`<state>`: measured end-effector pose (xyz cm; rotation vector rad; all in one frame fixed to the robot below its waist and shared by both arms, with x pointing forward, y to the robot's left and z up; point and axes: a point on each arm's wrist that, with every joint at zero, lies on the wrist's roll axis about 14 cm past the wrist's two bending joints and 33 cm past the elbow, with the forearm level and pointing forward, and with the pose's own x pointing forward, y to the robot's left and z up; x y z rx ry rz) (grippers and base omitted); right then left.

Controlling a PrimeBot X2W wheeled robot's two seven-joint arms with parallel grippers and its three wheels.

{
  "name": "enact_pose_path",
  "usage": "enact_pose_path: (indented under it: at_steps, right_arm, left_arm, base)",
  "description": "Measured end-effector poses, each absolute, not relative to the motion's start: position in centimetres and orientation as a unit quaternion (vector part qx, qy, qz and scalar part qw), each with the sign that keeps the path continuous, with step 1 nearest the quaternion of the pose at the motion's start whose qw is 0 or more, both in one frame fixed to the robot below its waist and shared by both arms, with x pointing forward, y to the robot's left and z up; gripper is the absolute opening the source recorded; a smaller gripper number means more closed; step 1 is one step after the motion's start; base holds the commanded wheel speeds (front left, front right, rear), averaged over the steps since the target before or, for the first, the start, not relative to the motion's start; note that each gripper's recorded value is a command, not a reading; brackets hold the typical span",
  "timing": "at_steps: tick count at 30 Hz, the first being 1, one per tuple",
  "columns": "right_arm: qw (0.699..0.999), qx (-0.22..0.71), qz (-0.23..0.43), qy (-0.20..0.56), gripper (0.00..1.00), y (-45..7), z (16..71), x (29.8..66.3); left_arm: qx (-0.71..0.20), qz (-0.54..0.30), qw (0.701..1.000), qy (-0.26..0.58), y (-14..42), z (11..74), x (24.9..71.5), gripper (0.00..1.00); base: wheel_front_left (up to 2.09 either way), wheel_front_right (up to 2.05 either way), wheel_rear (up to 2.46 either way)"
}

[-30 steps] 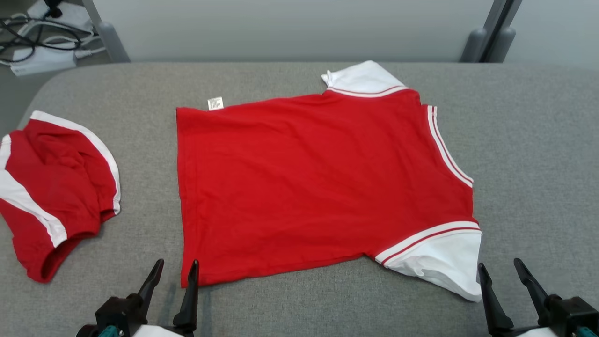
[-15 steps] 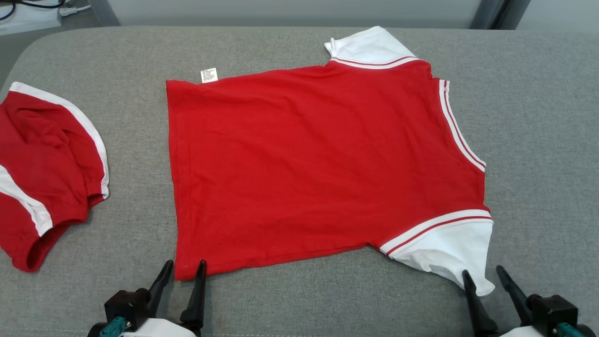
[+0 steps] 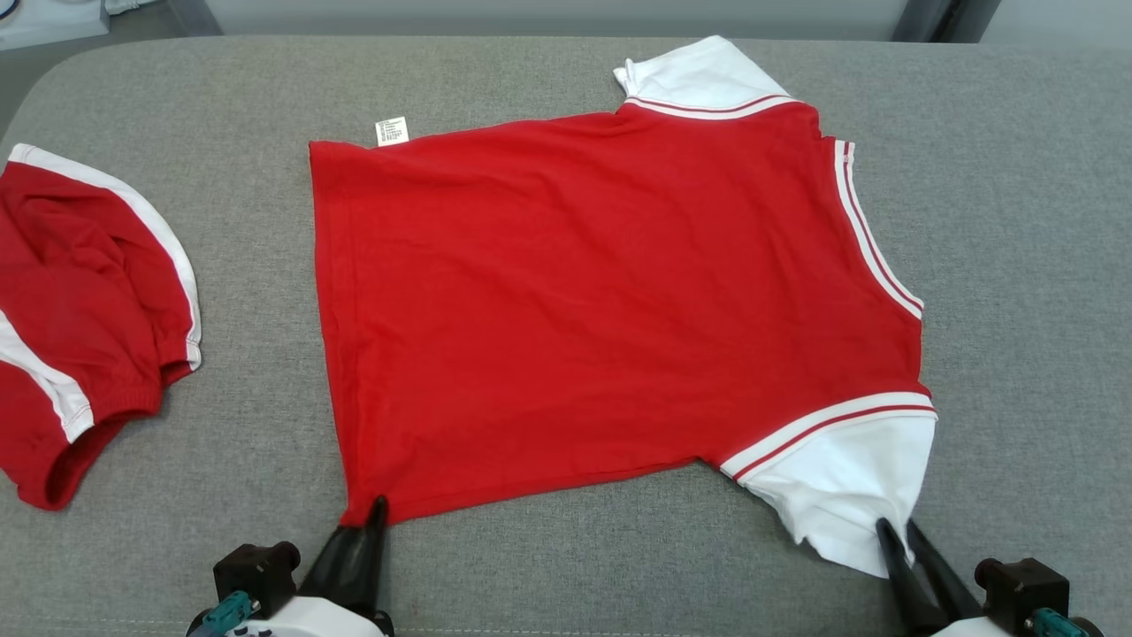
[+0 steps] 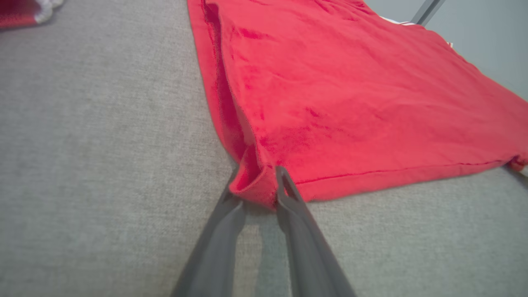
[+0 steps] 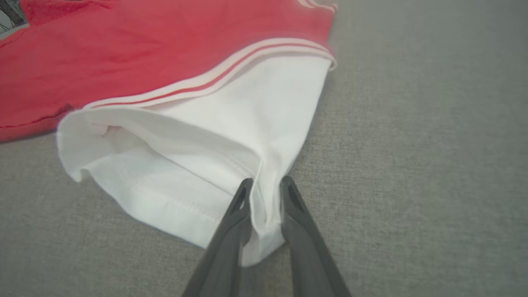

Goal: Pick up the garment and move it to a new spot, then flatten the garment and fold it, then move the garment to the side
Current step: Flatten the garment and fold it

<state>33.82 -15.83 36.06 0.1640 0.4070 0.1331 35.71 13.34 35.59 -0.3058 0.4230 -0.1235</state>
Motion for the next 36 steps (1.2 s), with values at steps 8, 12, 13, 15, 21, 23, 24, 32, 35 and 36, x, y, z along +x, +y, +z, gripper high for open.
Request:
enact_pose_path:
  at_steps: [8, 12, 13, 15, 21, 23, 24, 32, 35, 36]
  right_arm:
    - [0.974, 0.096, 0.055, 0.196, 0.00, -16.2, 36.3, 33.7]
    - [0.973, 0.107, 0.042, 0.198, 0.00, -16.6, 36.4, 32.8]
    - [0.973, 0.113, 0.036, 0.197, 0.00, -16.6, 36.4, 32.5]
    - [0.973, 0.115, 0.034, 0.198, 0.00, -16.6, 36.4, 32.3]
    - [0.972, 0.121, 0.031, 0.197, 0.00, -16.5, 36.9, 31.3]
    - [0.972, 0.125, 0.029, 0.197, 0.00, -16.4, 37.0, 31.1]
    - [0.971, 0.128, 0.028, 0.199, 0.00, -16.2, 36.9, 30.9]
    - [0.978, 0.129, 0.033, 0.162, 0.00, -16.0, 38.9, 32.3]
    - [0.985, 0.113, 0.041, 0.127, 0.00, -16.8, 40.5, 34.8]
    - [0.987, 0.105, 0.048, 0.115, 0.00, -17.1, 41.1, 35.8]
  left_arm:
    - [-0.155, -0.058, 0.963, 0.211, 13.5, 35.5, 35.4, 0.00]
    - [-0.161, -0.054, 0.964, 0.207, 13.5, 35.7, 35.4, 0.00]
    - [-0.161, -0.053, 0.964, 0.206, 13.6, 35.8, 35.4, 0.00]
    - [-0.161, -0.051, 0.964, 0.206, 13.7, 35.8, 35.3, 0.00]
    - [-0.162, -0.037, 0.964, 0.208, 14.4, 35.6, 35.0, 0.00]
    - [-0.159, -0.032, 0.965, 0.208, 14.8, 35.5, 35.1, 0.00]
    - [-0.157, -0.028, 0.965, 0.206, 15.0, 35.6, 35.3, 0.00]
    - [-0.140, -0.019, 0.972, 0.187, 16.3, 36.6, 36.8, 0.00]
    - [-0.135, -0.025, 0.974, 0.182, 16.3, 37.2, 37.8, 0.00]
    - [-0.134, -0.025, 0.974, 0.178, 16.4, 37.4, 38.2, 0.00]
  base:
    - [0.00, 0.00, 0.00]
    - [0.00, 0.00, 0.00]
    - [0.00, 0.00, 0.00]
    - [0.00, 0.00, 0.00]
    - [0.00, 0.00, 0.00]
    - [0.00, 0.00, 0.00]
    - [0.00, 0.00, 0.00]
    - [0.00, 0.00, 0.00]
    - [0.00, 0.00, 0.00]
    - [0.00, 0.00, 0.00]
